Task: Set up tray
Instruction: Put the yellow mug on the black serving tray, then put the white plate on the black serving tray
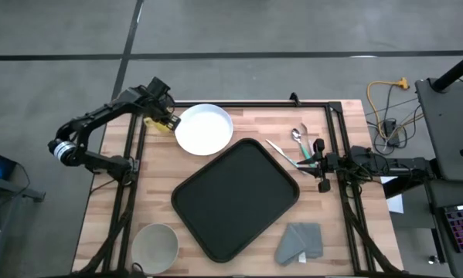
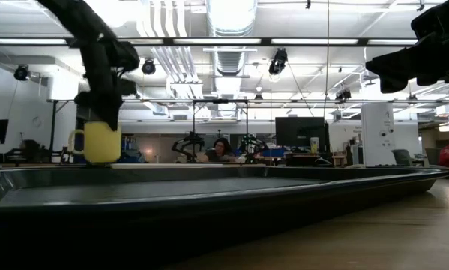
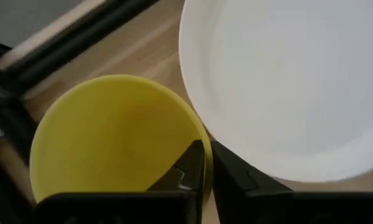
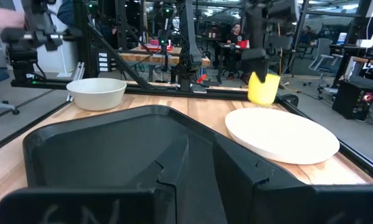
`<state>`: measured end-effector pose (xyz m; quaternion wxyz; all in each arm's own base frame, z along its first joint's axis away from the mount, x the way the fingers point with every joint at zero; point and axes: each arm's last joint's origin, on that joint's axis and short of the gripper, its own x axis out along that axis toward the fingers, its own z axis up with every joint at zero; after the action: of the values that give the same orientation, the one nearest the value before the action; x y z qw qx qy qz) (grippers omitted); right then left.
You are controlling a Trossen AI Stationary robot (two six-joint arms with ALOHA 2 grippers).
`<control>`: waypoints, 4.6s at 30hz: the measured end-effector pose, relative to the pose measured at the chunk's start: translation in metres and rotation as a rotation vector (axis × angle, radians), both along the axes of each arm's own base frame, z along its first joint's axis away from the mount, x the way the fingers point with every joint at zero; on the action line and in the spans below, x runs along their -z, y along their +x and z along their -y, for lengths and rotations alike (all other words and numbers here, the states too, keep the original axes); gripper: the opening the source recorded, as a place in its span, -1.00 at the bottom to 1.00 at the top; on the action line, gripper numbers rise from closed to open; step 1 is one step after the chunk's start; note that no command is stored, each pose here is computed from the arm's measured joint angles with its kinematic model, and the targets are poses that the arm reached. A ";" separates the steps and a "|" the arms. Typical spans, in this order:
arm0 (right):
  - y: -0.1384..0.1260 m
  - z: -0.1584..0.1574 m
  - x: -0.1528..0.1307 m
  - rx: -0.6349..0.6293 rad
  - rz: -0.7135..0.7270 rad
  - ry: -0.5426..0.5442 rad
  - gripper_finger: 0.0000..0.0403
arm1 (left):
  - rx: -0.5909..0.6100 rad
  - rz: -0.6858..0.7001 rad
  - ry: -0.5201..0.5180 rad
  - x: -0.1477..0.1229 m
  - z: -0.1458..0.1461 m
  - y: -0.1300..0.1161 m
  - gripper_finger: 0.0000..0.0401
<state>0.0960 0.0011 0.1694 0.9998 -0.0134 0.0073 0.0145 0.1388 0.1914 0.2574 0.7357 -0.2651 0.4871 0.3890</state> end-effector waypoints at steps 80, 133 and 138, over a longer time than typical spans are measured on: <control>0.001 0.000 0.001 0.000 -0.008 0.000 -0.66 | 0.704 -0.111 -0.166 0.025 0.319 0.140 -1.00; 0.000 0.000 0.001 0.000 -0.007 0.000 -0.66 | 0.698 -0.213 -0.252 0.033 0.321 0.128 -0.31; 0.000 0.000 0.001 0.000 -0.007 0.000 -0.66 | 0.695 -0.226 -0.251 0.021 0.321 0.128 -0.26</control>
<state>0.0964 0.0011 0.1689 0.9997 -0.0133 0.0108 0.0146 0.2672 -0.1294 0.2365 0.7272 -0.1277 0.6696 0.0807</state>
